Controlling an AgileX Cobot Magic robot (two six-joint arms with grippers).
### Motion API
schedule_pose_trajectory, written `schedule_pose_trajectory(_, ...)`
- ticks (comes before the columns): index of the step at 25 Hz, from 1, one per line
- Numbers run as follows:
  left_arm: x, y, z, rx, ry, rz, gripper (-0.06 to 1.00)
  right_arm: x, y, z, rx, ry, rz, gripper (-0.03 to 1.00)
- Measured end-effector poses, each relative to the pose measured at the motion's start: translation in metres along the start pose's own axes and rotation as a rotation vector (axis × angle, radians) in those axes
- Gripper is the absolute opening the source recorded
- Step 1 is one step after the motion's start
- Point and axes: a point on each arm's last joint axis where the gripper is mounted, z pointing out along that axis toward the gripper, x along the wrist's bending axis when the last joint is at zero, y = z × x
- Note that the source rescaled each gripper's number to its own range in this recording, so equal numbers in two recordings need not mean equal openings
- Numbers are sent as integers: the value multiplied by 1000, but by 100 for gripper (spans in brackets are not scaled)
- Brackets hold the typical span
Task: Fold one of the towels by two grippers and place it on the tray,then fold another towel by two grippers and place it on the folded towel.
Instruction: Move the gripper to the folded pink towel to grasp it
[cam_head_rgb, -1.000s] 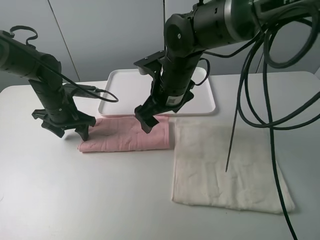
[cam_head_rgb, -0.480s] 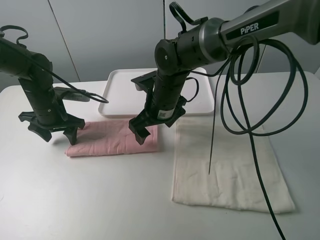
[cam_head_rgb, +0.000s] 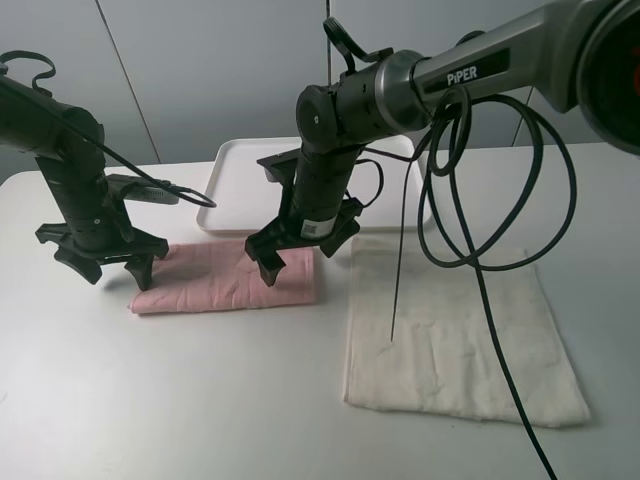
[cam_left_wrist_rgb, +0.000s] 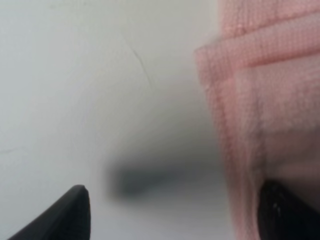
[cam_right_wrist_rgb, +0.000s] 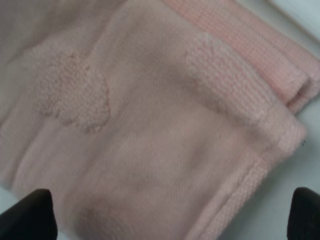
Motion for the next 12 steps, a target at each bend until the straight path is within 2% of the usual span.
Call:
schedule_pose_trajectory(2, 0, 0, 0, 0, 1, 1, 87, 0, 1, 0, -10, 1, 10, 99)
schedule_pose_trajectory(7, 0, 0, 0, 2, 2, 1, 87, -1, -1, 13, 17, 1, 24, 83)
schedule_pose_trajectory(12, 0, 0, 0, 2, 2, 3, 88, 1, -1, 18, 25, 1, 21, 81)
